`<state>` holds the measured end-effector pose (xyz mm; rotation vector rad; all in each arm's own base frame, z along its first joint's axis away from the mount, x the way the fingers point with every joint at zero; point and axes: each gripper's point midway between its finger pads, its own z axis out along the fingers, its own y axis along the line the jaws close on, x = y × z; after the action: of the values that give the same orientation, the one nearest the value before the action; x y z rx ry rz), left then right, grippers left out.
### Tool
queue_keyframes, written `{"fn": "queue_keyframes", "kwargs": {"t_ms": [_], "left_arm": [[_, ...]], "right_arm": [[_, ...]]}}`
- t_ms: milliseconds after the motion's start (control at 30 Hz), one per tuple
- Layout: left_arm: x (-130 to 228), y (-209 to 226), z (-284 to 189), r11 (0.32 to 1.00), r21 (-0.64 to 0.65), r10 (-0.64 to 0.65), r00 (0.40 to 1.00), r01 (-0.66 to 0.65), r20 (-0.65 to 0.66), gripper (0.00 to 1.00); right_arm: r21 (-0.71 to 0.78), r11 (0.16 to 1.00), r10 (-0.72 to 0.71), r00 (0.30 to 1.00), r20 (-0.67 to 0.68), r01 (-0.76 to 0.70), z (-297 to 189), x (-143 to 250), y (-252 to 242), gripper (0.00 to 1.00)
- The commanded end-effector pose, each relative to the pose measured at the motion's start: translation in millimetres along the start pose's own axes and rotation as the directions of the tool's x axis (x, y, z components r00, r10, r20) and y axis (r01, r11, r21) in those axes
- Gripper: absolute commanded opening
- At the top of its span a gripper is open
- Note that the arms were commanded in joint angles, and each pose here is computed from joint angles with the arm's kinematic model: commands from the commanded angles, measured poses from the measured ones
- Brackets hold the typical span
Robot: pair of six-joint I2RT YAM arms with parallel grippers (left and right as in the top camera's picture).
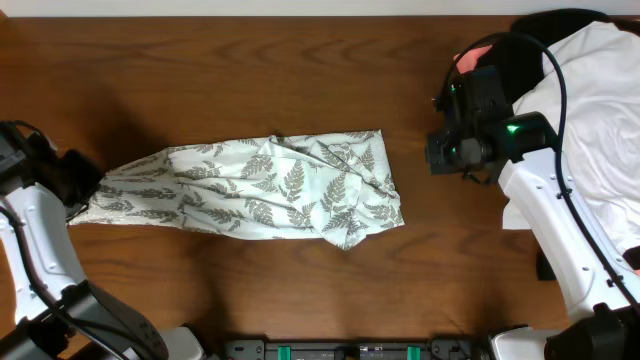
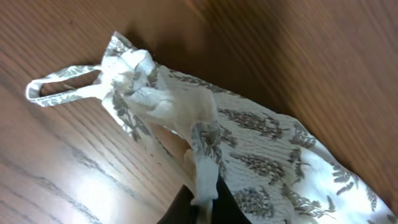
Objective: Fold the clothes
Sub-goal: 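Fold the left end of the bag rightward onto the bundle with the left gripper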
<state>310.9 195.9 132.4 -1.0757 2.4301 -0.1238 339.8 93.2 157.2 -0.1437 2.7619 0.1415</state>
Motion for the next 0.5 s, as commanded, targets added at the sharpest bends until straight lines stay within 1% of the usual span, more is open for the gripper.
{"fn": "queue_keyframes", "kwargs": {"t_ms": [0,33,133,200,267,300,367,467], "left_arm": [[1.2,-24.5,-2.7,0.991,0.129,0.040,0.999,-0.039,-0.002,0.06],[2.5,-32.1,-3.6,0.986,0.158,0.058,0.998,-0.056,-0.003,0.06],[11.9,-62.7,-7.2,0.959,0.226,0.176,0.984,-0.172,0.004,0.06],[22.8,-86.1,-10.2,0.927,0.255,0.279,0.960,-0.273,0.015,0.06],[40.1,-116.7,-14.0,0.876,0.297,0.390,0.921,-0.379,0.026,0.06],[50.3,-131.9,-15.9,0.843,0.318,0.447,0.894,-0.433,0.034,0.06],[78.0,-164.9,-20.1,0.756,0.367,0.566,0.823,-0.541,0.046,0.06],[132.2,-206.8,-25.9,0.615,0.428,0.717,0.695,-0.662,0.044,0.06]], "right_arm": [[0.007,1.000,0.023,0.999,0.022,-0.023,-7.4,-4.5,-3.7,0.43],[0.007,1.000,0.023,1.000,0.020,-0.023,-7.4,-4.0,-3.8,0.43],[0.007,1.000,0.023,1.000,0.020,-0.023,-7.4,-3.9,-3.7,0.43],[0.007,1.000,0.023,1.000,0.019,-0.023,-7.4,-3.8,-3.7,0.43],[-0.001,1.000,0.023,1.000,0.018,-0.023,-7.4,-3.6,-2.3,0.43],[-0.004,1.000,0.023,1.000,0.017,-0.023,-7.4,-3.5,-1.8,0.43],[-0.004,1.000,0.023,1.000,0.017,-0.022,-7.4,-3.5,-1.7,0.43],[-0.004,1.000,0.023,1.000,0.017,-0.022,-7.4,-3.4,-1.8,0.43]]}}
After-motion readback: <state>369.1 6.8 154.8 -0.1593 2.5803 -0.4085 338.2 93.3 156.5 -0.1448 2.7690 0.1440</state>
